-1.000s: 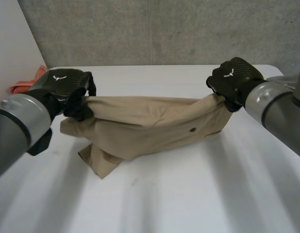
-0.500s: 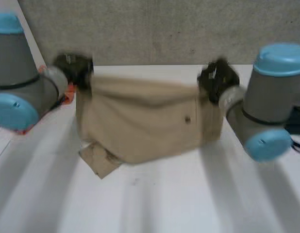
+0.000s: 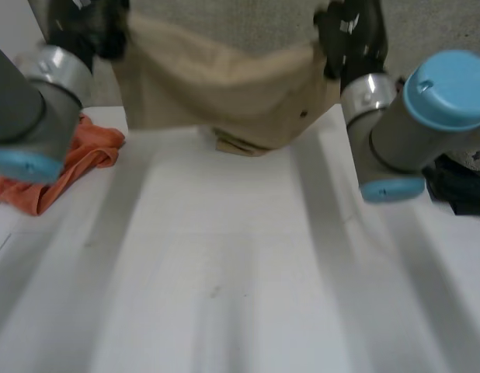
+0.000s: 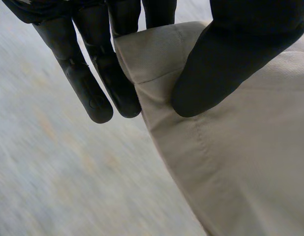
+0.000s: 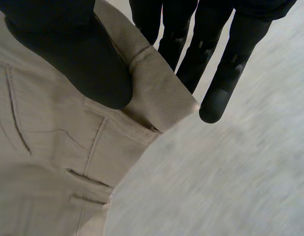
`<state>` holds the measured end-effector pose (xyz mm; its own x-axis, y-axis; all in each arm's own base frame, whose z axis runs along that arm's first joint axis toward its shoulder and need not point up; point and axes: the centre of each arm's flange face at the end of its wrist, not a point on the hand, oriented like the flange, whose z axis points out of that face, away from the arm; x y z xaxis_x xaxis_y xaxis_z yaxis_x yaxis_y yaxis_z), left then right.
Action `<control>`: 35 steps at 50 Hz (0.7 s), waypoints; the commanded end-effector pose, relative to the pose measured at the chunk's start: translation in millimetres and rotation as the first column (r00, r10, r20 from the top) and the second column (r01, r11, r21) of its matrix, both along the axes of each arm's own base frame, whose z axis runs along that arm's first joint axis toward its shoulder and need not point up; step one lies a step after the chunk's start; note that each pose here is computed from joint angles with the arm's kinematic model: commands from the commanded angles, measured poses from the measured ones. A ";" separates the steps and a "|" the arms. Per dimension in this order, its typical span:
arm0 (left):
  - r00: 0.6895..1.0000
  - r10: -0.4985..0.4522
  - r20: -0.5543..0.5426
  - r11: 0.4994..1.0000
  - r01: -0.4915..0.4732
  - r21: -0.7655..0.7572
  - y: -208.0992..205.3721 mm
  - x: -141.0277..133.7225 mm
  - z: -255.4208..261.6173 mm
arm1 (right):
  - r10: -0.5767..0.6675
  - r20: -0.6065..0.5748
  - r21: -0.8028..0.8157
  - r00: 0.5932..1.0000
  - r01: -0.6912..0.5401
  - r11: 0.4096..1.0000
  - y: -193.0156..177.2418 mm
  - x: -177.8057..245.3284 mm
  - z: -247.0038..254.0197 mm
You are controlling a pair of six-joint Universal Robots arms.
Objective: Fold the laundry.
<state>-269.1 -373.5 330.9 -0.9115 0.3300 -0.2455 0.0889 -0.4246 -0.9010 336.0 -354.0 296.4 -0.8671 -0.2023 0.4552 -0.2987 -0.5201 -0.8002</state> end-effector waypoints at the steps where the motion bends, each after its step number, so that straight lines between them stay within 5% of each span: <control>1: 0.987 -0.103 0.125 0.942 0.056 0.330 42.6 -14.6 -104.6 | 0.010 -0.233 0.280 0.972 0.057 0.958 15.5 -19.5 -81.7; 11: 0.912 -0.215 0.350 0.798 -0.043 0.601 133.4 -3.6 -149.3 | 0.172 -0.398 0.535 0.901 0.076 0.842 61.2 -52.1 -118.0; 15: 0.860 -0.263 0.437 0.748 -0.104 0.655 174.9 9.2 -138.9 | 0.285 -0.488 0.641 0.825 0.116 0.759 97.9 -70.9 -118.7; 20: 0.730 -0.411 0.546 0.661 -0.174 0.730 235.9 29.8 -125.3 | 0.457 -0.617 0.733 0.640 0.257 0.630 153.8 -112.6 -121.0; 24: 0.639 -0.526 0.561 0.578 -0.216 0.787 263.7 38.3 -122.6 | 0.483 -0.652 0.707 0.584 0.239 0.665 165.4 -119.7 -115.8; 35: 0.715 -0.365 0.597 0.667 -0.246 0.703 201.3 15.8 -135.1 | 0.455 -0.571 0.748 0.683 0.204 0.632 157.2 -101.1 -135.4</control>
<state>-240.7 -128.7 205.8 -0.4959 0.7977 -0.3432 0.7996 0.2654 -0.5386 224.2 -184.7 174.5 -0.2347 -0.8165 0.5274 -0.8990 -0.0241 -0.4373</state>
